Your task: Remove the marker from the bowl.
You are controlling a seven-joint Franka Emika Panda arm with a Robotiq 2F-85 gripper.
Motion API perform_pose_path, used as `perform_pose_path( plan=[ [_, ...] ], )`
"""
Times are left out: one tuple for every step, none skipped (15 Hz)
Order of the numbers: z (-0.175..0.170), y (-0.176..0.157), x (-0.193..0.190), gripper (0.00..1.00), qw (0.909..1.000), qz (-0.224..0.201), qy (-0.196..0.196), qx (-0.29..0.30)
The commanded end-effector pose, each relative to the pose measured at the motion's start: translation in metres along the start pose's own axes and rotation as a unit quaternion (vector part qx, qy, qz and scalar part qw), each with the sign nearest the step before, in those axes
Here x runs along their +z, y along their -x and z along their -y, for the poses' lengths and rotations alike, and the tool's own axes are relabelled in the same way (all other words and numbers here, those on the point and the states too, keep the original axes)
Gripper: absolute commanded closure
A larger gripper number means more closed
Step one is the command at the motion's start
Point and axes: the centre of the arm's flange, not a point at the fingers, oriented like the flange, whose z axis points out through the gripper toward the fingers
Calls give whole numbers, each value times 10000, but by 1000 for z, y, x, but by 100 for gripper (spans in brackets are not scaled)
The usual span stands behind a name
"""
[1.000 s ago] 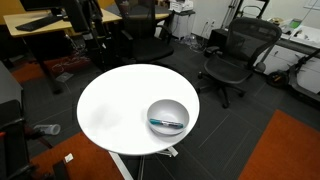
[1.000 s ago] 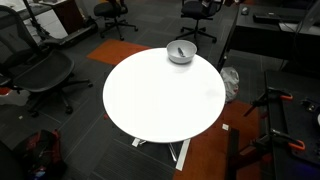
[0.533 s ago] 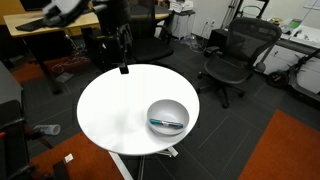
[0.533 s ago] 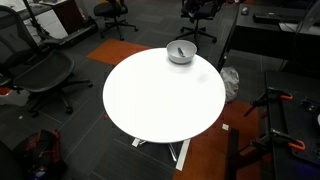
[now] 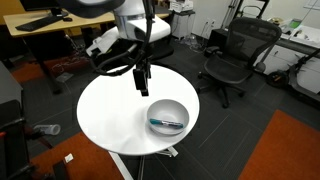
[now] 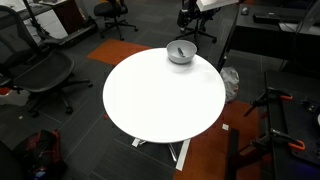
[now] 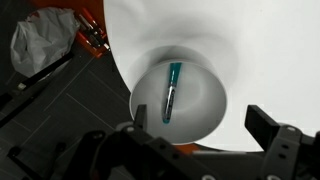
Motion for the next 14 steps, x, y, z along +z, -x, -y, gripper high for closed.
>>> perform_pose_path(
  plan=[
    [8,-23,31,0,9998,137,-7,108],
    [8,-26,39,0,9997,184,-5,155],
    [8,-30,47,0,9996,224,-21,196],
    [8,-33,54,0,9994,252,-25,232],
    [8,-38,61,0,9992,287,-46,267],
    [8,-42,68,0,9991,313,-55,271],
    [7,-47,74,0,9989,354,-59,304],
    [6,-51,80,0,9988,372,-62,305],
    [4,-55,85,0,9987,388,-53,339],
    [4,-59,90,0,9986,401,-64,345],
    [3,-63,96,0,9984,420,-56,372],
    [2,-66,101,0,9984,430,-63,374],
    [2,-69,106,0,9983,435,-55,377],
    [2,-72,111,0,9983,428,-50,399]
  ],
)
